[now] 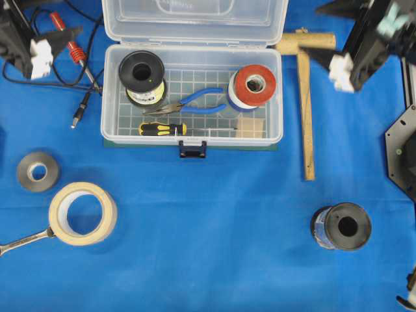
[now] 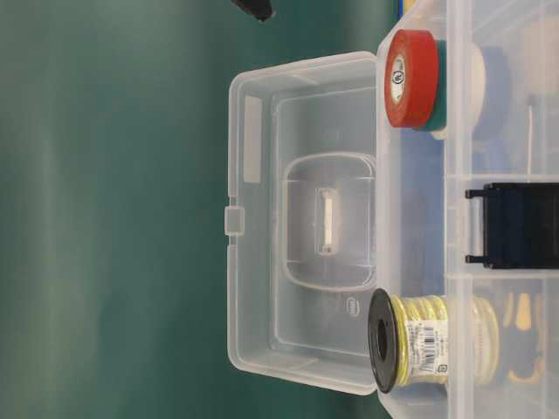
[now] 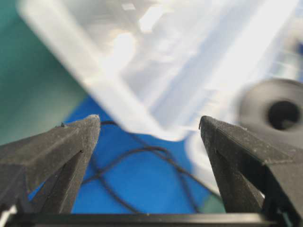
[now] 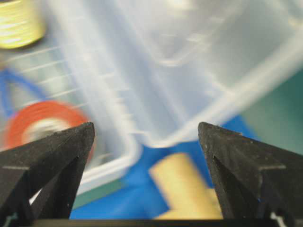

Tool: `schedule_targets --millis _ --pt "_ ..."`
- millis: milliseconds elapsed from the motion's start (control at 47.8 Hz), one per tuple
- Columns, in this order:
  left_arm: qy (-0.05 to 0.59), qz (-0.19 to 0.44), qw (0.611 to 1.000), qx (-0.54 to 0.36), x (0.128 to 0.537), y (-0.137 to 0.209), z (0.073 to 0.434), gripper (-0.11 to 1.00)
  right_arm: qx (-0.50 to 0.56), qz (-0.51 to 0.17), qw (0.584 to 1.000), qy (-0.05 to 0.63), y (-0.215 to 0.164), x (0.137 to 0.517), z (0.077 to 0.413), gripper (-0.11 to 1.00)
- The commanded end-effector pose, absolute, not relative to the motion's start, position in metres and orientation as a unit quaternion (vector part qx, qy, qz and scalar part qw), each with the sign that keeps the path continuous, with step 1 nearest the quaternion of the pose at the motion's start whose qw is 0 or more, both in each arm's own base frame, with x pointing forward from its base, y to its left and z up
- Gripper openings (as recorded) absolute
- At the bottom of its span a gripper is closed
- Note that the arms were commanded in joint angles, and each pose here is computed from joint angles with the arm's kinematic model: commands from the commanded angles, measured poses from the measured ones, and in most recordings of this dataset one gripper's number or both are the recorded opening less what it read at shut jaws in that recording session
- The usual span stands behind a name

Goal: Open the tool box with both arms.

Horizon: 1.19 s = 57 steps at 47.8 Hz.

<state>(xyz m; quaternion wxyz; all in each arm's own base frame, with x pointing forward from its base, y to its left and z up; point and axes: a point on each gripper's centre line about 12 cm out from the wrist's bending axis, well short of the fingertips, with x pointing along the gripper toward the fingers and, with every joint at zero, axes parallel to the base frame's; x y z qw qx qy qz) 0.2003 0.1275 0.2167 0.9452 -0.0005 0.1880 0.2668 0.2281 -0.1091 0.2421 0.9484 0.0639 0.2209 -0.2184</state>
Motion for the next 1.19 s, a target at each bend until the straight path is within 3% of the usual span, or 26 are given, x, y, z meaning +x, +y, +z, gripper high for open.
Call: schedule_targets --millis 0,524,754,1173 --pt "0.177 0.229 0.957 0.01 0.206 0.109 0.224 0.91 0.057 -0.179 0.957 0.222 -0.09 0.237 0.244 0.87" --pt "0.197 0.026 0.979 0.044 0.211 0.016 0.215 0.91 0.034 -0.01 0.965 0.261 -0.001 0.255 0.232 0.87" --pt "0.204 0.013 0.978 0.045 0.206 0.01 0.215 0.91 0.03 -0.006 0.965 0.261 0.001 0.253 0.233 0.87" --pt "0.19 0.008 0.981 0.044 0.166 0.007 0.233 0.89 0.036 -0.011 0.973 0.228 -0.002 0.198 0.244 0.87"
